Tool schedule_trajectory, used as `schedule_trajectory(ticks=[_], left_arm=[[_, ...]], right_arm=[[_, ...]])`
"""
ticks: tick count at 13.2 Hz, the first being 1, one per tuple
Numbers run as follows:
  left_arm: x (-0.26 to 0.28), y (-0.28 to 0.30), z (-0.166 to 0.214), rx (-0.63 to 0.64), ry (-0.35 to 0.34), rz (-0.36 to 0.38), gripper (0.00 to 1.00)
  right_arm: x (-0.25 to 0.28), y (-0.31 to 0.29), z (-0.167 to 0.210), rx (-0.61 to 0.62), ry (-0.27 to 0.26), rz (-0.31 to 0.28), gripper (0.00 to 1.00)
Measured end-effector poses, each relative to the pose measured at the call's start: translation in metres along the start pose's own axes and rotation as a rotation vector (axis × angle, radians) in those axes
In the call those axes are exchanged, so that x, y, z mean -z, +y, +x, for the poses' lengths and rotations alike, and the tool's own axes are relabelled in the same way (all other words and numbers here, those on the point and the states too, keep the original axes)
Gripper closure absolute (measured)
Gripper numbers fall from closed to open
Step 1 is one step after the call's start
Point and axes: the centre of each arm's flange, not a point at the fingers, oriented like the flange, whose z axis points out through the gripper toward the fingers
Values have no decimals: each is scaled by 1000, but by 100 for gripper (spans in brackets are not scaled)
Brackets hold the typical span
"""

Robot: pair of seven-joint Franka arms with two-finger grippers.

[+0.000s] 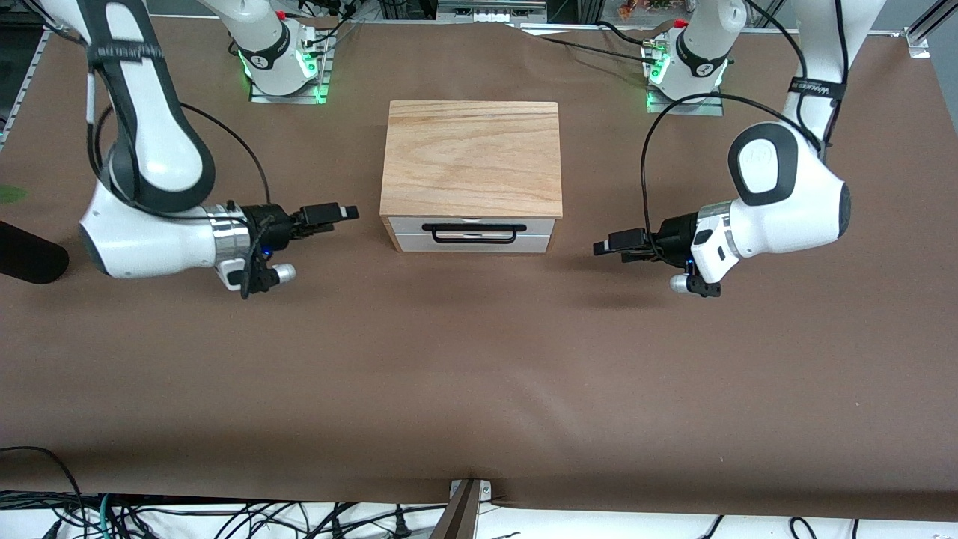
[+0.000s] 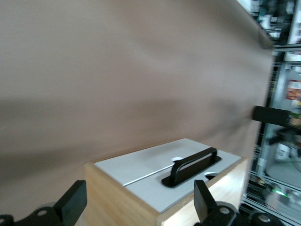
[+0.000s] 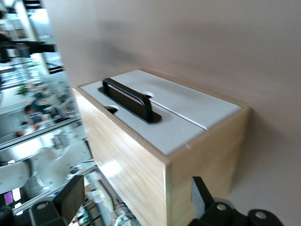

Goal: Pull top drawer with both arms simultaneously
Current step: 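Move both grippers inward to the ends of the black drawer handle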

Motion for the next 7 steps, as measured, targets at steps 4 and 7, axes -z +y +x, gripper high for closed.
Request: schedule_trajectory(ticks=[4, 7], left_arm=[[-57, -35, 3, -22, 31, -226, 0], [-112, -50, -5, -50, 66, -359, 0]], right_arm=[[-63, 48, 25, 118, 73, 213, 0], [-99, 58, 19, 167, 133, 330, 0]])
